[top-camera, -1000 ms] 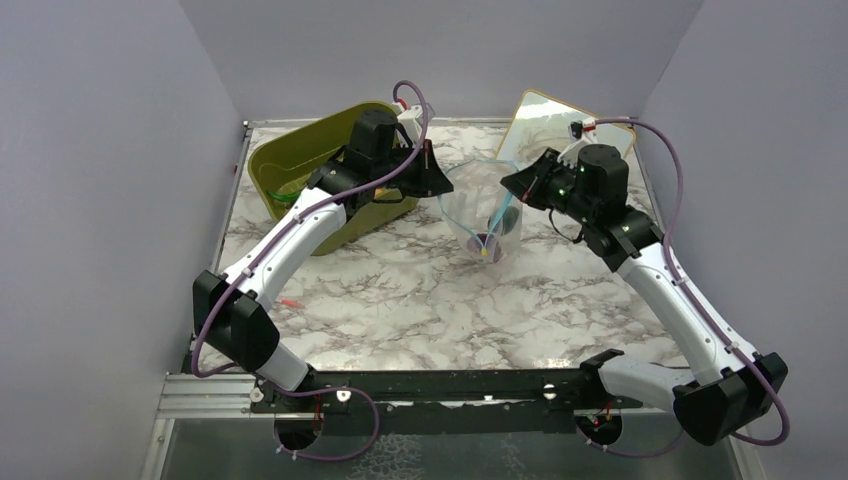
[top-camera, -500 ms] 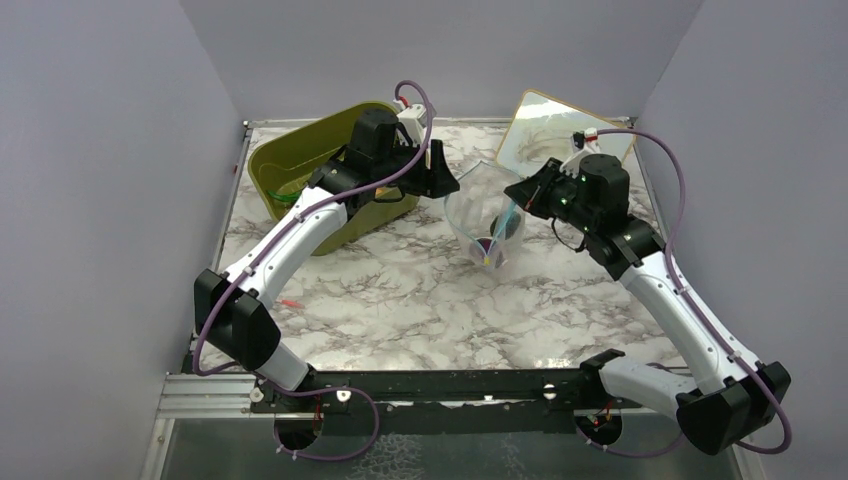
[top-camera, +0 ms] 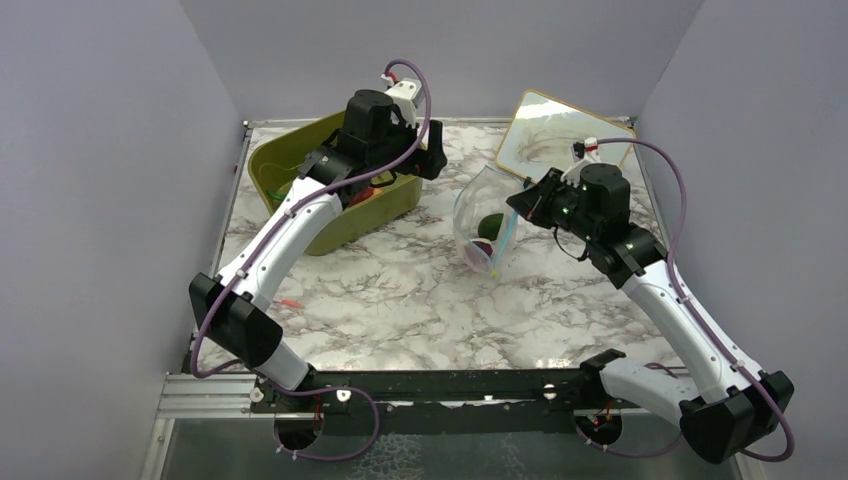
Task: Place the food in the zip-top bag and seal the zipper
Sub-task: Pick up the fake fish from the bin.
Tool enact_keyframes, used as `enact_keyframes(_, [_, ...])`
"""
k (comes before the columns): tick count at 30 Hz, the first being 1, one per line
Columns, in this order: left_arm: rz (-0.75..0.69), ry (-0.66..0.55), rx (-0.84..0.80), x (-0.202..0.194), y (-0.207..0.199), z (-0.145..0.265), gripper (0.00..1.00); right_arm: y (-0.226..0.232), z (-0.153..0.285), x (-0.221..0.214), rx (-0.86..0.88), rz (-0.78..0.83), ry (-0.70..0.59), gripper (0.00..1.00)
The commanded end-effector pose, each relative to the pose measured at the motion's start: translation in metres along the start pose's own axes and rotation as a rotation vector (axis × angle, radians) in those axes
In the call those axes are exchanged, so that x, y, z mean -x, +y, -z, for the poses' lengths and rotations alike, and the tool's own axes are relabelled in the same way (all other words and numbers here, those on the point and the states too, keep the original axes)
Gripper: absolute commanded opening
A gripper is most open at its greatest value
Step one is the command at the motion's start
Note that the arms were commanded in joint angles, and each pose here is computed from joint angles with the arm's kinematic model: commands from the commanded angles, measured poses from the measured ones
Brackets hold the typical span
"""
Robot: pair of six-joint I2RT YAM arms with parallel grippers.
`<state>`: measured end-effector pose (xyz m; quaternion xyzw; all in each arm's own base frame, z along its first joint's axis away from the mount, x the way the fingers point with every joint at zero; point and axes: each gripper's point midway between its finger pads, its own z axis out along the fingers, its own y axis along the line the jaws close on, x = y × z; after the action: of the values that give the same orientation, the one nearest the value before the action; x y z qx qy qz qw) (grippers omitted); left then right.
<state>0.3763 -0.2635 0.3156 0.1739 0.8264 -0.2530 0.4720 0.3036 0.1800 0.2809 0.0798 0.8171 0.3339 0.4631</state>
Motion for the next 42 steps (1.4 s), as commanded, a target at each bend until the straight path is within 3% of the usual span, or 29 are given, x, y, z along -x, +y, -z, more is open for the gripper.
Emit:
enact_keyframes(1, [-0.099, 0.042, 0.195, -0.002, 0.050, -0.004, 0.99, -0.002, 0.005, 0.003, 0.003, 0.013, -0.028, 0.01])
enact_keyframes(10, [-0.161, 0.151, 0.468, -0.021, 0.157, -0.018, 0.97, -0.007, 0.000, -0.011, 0.003, 0.002, 0.023, 0.01])
enact_keyframes(14, [-0.211, 0.201, 0.498, -0.033, 0.197, -0.031, 0.91, -0.006, -0.004, -0.018, 0.011, 0.004, 0.062, 0.01])
enact_keyframes(18, [-0.260, 0.227, 0.527, -0.036, 0.227, -0.041, 0.94, -0.008, -0.010, -0.017, -0.002, 0.014, 0.073, 0.01])
enact_keyframes(29, [-0.282, 0.323, 0.440, -0.059, 0.268, -0.081, 0.94, -0.029, -0.017, -0.014, -0.149, -0.084, 0.060, 0.01])
enact_keyframes(34, [-0.318, 0.375, 0.481, -0.059, 0.290, -0.099, 0.92, -0.056, -0.008, -0.027, -0.338, -0.131, 0.134, 0.01])
enact_keyframes(37, [-0.277, 0.346, 0.527, -0.050, 0.302, -0.097, 0.89, -0.058, 0.001, -0.026, -0.418, -0.152, 0.182, 0.01])
enact_keyframes(42, [-0.280, 0.390, 0.605, -0.067, 0.319, -0.092, 0.84, -0.048, -0.001, -0.010, -0.441, -0.133, 0.210, 0.01])
